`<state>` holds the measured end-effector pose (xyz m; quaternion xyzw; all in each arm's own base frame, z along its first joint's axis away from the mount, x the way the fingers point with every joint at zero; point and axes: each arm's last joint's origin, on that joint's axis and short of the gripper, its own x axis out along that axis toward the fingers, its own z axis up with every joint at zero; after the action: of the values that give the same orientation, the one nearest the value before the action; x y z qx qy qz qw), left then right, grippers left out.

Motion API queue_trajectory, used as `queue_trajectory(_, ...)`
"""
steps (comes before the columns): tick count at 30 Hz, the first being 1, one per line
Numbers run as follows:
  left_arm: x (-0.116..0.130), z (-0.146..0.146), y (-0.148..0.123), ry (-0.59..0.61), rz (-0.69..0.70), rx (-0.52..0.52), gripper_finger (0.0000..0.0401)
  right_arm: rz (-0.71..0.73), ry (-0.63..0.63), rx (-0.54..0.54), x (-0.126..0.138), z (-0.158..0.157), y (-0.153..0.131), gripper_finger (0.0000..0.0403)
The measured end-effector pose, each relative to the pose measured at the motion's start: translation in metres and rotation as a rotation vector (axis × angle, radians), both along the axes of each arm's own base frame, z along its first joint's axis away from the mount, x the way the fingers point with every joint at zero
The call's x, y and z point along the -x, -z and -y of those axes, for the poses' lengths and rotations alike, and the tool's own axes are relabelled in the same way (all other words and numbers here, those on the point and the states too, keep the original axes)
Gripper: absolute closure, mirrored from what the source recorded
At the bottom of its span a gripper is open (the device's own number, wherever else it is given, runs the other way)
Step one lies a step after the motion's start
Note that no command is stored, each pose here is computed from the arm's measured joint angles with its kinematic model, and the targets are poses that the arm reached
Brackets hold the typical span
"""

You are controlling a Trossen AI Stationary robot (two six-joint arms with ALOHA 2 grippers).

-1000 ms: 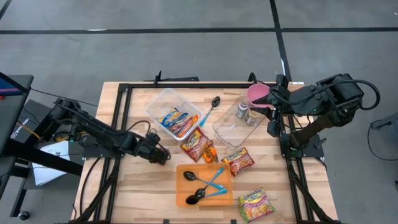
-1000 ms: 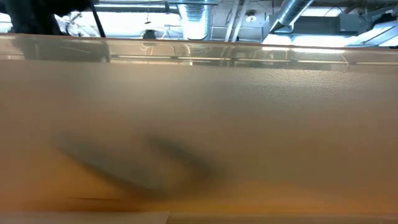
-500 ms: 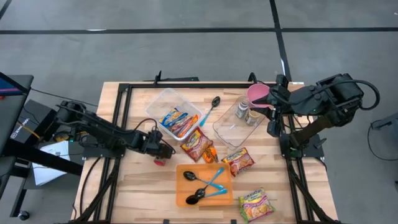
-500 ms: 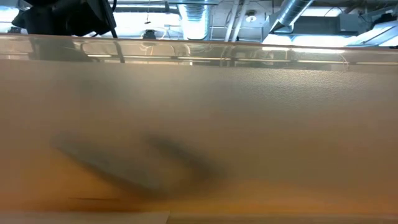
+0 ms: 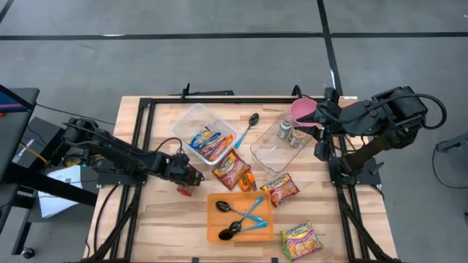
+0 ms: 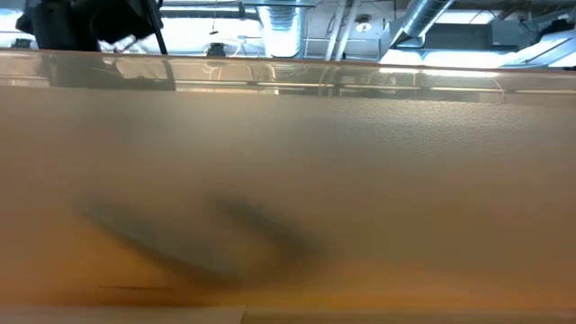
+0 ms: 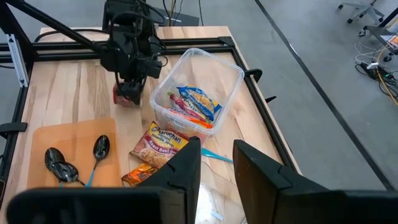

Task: Pick & Place Food Item
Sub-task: Put the red seasoning can into the transparent bin

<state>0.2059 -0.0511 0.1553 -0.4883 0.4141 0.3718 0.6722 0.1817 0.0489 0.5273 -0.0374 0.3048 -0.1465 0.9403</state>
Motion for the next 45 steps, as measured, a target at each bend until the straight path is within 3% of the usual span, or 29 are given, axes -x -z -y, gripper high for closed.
queue_trajectory(8, 0.022, 0.012, -0.034, -0.1, 0.163, 0.092, 0.0213, 0.001, 0.001, -0.001, 0.0, 0.0, 0.0, 0.0316)
queue_trajectory(14, 0.045, 0.022, -0.066, -0.351, 0.503, 0.112, 0.0213, 0.001, 0.001, -0.001, 0.0, 0.0, 0.0, 0.0316)
queue_trajectory(17, 0.044, 0.022, -0.08, -0.439, 0.684, 0.1, 0.0213, -0.004, -0.007, 0.011, 0.0, 0.0, 0.0, 0.0316)
queue_trajectory(24, 0.01, -0.004, -0.108, -0.537, 0.995, 0.045, 0.0213, -0.023, -0.078, 0.109, -0.001, 0.0, -0.002, 0.0316)
queue_trajectory(30, -0.017, -0.039, -0.143, -0.583, 1.32, 0.083, 0.0213, -0.013, -0.217, 0.3, -0.006, -0.002, -0.008, 0.0316)
queue_trajectory(37, -0.052, -0.079, -0.184, -0.598, 1.416, 0.088, 0.0213, -0.06, -0.38, 0.581, -0.035, -0.012, -0.007, 0.031)
queue_trajectory(41, -0.076, -0.099, -0.202, -0.556, 1.438, 0.099, 0.0213, -0.127, -0.298, 0.665, -0.063, -0.013, 0.003, 0.0277)
queue_trajectory(45, -0.101, -0.11, -0.216, -0.501, 1.462, 0.125, 0.0213, -0.246, -0.24, 0.757, -0.082, -0.011, 0.016, 0.0219)
